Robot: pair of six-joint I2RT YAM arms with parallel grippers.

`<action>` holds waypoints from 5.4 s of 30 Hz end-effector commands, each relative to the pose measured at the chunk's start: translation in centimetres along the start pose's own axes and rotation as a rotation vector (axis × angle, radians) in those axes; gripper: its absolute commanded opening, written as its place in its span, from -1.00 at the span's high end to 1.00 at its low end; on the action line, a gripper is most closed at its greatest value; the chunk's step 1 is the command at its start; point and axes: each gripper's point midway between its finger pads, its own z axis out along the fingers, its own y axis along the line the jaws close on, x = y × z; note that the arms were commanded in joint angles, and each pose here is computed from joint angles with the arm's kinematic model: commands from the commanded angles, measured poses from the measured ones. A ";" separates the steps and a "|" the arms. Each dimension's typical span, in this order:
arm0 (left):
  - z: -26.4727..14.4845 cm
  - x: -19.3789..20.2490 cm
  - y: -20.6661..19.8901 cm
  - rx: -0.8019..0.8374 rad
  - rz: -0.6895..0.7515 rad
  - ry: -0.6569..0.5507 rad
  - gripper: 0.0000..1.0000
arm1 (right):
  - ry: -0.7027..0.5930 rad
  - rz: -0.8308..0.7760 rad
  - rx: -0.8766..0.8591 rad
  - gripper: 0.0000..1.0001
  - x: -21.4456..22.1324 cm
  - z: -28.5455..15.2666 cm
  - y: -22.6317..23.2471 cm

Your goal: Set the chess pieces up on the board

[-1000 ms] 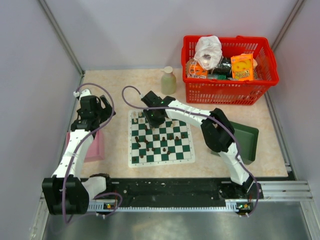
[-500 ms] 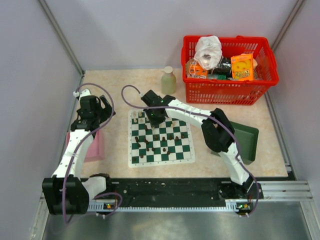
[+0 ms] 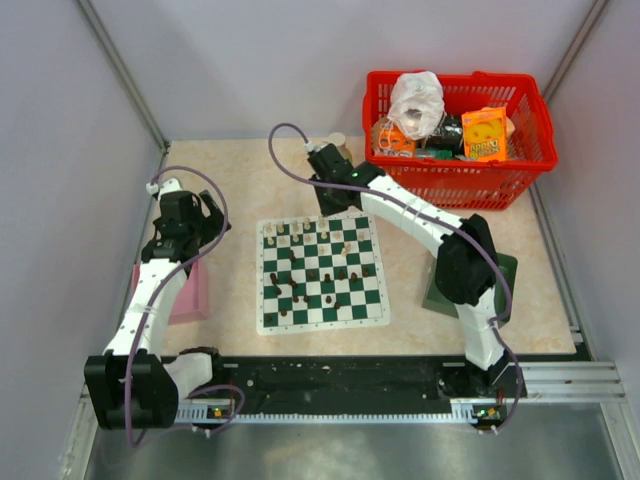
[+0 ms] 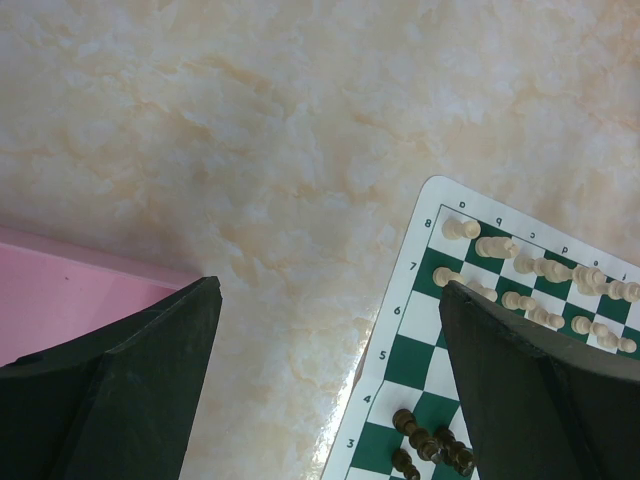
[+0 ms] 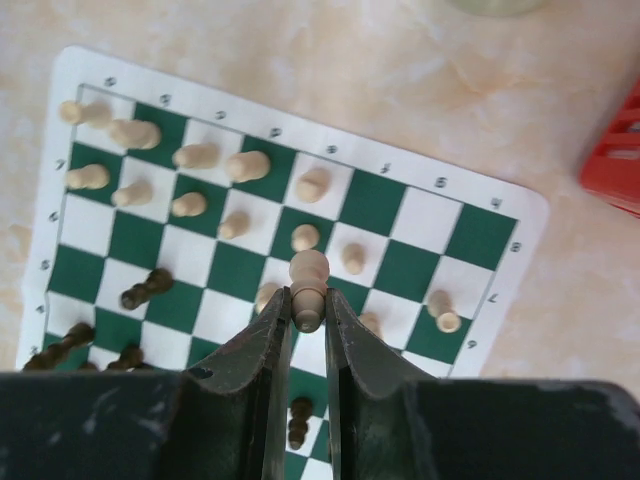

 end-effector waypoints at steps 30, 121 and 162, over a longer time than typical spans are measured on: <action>-0.1 -0.8 0.0 0.001 -0.012 -0.031 -0.91 | 0.041 0.066 0.122 0.74 1.4 8.6 -4.8; 0.9 0.1 -0.6 0.037 -0.019 0.006 -0.91 | 0.260 0.097 0.047 0.37 9.7 4.2 -4.4; 0.6 -0.3 -1.4 0.077 0.005 0.005 -0.92 | 0.040 0.109 0.075 0.62 -0.1 0.9 -5.5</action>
